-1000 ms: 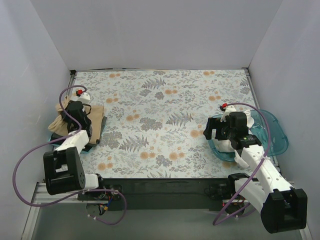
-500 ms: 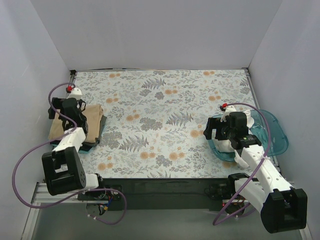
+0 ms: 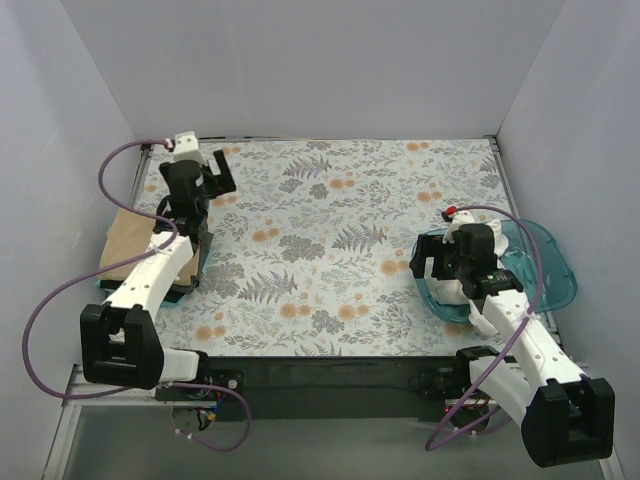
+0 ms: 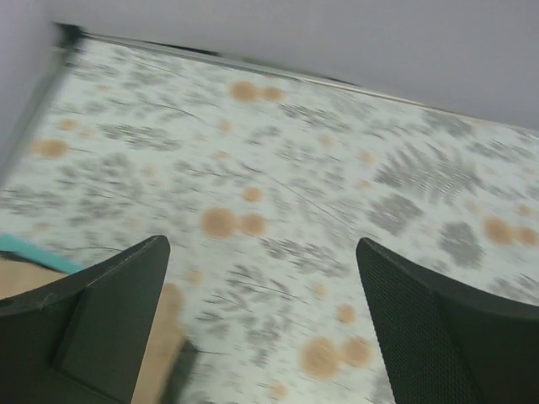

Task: Fold and stack the t-shirts
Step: Neatly place the folded tshirt to the corner, then reset both grippers

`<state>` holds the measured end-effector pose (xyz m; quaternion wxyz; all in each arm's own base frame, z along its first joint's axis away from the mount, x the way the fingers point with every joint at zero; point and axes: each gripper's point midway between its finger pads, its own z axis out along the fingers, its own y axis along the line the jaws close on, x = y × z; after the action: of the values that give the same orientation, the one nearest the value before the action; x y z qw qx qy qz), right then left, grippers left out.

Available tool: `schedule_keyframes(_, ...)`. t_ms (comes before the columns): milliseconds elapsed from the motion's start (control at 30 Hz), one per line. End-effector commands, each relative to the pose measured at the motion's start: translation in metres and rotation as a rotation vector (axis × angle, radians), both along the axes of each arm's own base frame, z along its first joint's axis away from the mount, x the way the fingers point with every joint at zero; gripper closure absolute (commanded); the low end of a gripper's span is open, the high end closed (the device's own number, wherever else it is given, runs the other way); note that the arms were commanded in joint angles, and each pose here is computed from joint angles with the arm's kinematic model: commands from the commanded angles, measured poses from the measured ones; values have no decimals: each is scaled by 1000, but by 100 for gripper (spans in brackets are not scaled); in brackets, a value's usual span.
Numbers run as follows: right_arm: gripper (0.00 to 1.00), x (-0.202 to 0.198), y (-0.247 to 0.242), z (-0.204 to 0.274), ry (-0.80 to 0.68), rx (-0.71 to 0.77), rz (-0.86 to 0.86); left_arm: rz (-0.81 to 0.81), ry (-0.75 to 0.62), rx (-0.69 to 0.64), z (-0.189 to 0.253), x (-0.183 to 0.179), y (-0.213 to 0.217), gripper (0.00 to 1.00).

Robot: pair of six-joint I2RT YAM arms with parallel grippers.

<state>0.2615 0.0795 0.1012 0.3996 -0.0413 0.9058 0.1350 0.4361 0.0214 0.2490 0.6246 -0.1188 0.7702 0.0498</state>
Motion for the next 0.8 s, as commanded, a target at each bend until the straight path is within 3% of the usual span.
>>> schedule_keyframes(0, 2, 9, -4, 14, -68, -8, -21, -125, -5, -226, -1, -2, -72, 7)
schedule_keyframes(100, 2, 9, -1, 20, -89, 6, -10, -182, 4, -392, -23, -20, -111, 6)
schedule_keyframes(133, 2, 10, 0, 23, -99, 15, -5, -254, -50, -440, -11, -25, -127, 7)
schedule_keyframes(233, 2, 10, 5, 34, -142, 39, 20, -374, -6, -472, -38, -51, -165, 6)
schedule_keyframes(333, 2, 10, 13, 48, -211, 73, 58, -446, 120, -464, -79, -76, -188, 6)
schedule_keyframes(433, 2, 9, 15, 57, -251, 84, 73, -457, 198, -485, -107, -95, -189, 5)
schedule_keyframes(767, 2, 5, 13, 57, -299, 79, 74, -423, 232, -455, -113, -128, -169, 4)
